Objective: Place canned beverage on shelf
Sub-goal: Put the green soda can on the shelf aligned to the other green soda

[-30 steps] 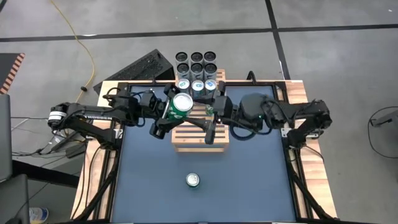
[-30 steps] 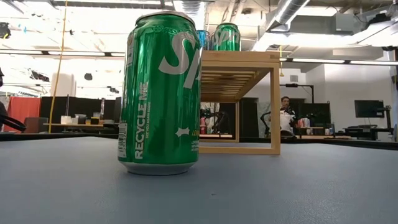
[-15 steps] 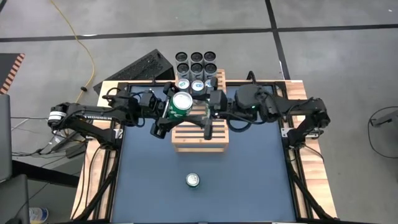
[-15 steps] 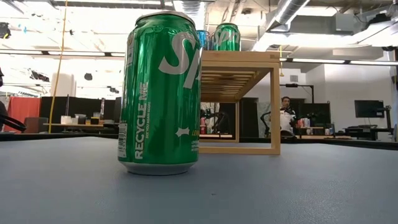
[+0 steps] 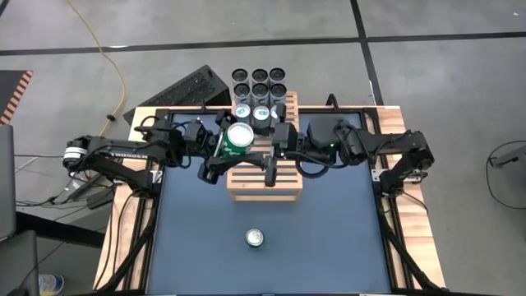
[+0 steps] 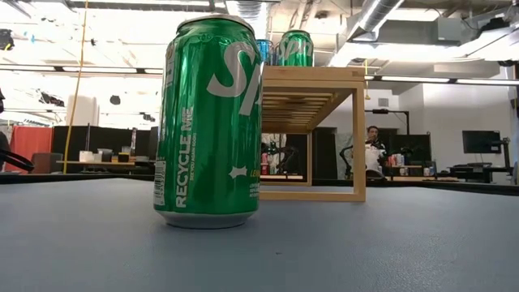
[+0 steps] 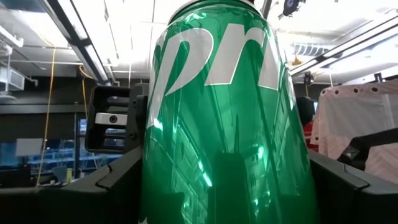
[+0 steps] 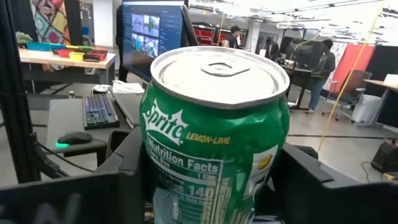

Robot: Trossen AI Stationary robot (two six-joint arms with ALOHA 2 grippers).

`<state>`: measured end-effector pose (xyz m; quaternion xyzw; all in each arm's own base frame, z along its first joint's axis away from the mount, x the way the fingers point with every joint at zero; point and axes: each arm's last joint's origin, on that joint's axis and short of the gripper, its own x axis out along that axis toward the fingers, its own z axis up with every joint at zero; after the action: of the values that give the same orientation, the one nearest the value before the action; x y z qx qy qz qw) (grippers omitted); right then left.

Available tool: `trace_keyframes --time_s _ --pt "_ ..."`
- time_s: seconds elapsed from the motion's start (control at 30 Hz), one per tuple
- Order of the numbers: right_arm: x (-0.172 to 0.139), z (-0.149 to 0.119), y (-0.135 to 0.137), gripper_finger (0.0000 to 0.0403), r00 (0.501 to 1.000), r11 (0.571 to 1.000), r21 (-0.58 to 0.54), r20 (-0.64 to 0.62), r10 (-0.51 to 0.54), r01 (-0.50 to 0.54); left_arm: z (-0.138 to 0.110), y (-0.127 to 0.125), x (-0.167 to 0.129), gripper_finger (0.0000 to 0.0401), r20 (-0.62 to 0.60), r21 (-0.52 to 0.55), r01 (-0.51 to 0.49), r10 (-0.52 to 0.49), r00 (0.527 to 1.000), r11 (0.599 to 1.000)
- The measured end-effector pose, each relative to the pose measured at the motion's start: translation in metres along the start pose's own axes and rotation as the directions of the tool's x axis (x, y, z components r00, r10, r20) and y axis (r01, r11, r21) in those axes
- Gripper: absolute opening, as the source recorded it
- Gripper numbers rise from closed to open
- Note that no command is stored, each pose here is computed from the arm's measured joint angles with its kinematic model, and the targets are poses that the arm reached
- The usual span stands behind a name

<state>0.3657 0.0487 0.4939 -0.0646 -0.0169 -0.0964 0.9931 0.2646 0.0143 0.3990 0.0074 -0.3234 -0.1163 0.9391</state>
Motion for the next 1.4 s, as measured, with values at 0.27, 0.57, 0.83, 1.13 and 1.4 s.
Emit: trace_keyframes --time_s 0.27,0.57,0.83,1.13,1.4 --pt "0.000 -0.001 0.000 0.0177 1.000 1.000 -0.014 -0.013 -0.007 0.007 -0.005 0.000 0.000 0.0299 -0.078 -0.028 -0.017 0.015 0.997 0.999" --pt "0.001 -0.015 0.004 0.0177 0.992 0.997 -0.067 -0.120 -0.043 0.035 0.000 -0.004 -0.020 0.0316 -0.390 -0.015 -0.126 0.110 0.914 0.992" --pt "0.003 -0.017 0.005 0.0177 0.991 0.999 -0.034 -0.129 -0.043 0.039 0.019 -0.009 -0.036 0.0317 -0.456 -0.012 -0.173 0.148 0.877 0.985" --pt "0.004 -0.018 0.001 0.0177 0.990 1.000 -0.006 -0.140 -0.028 0.028 0.012 -0.010 -0.039 0.0317 -0.517 -0.060 -0.185 0.128 0.846 0.981" --pt "0.003 -0.017 0.001 0.0176 0.990 1.000 0.001 -0.142 -0.027 0.028 0.001 -0.011 -0.038 0.0329 -0.564 -0.155 -0.158 0.044 0.824 0.975"
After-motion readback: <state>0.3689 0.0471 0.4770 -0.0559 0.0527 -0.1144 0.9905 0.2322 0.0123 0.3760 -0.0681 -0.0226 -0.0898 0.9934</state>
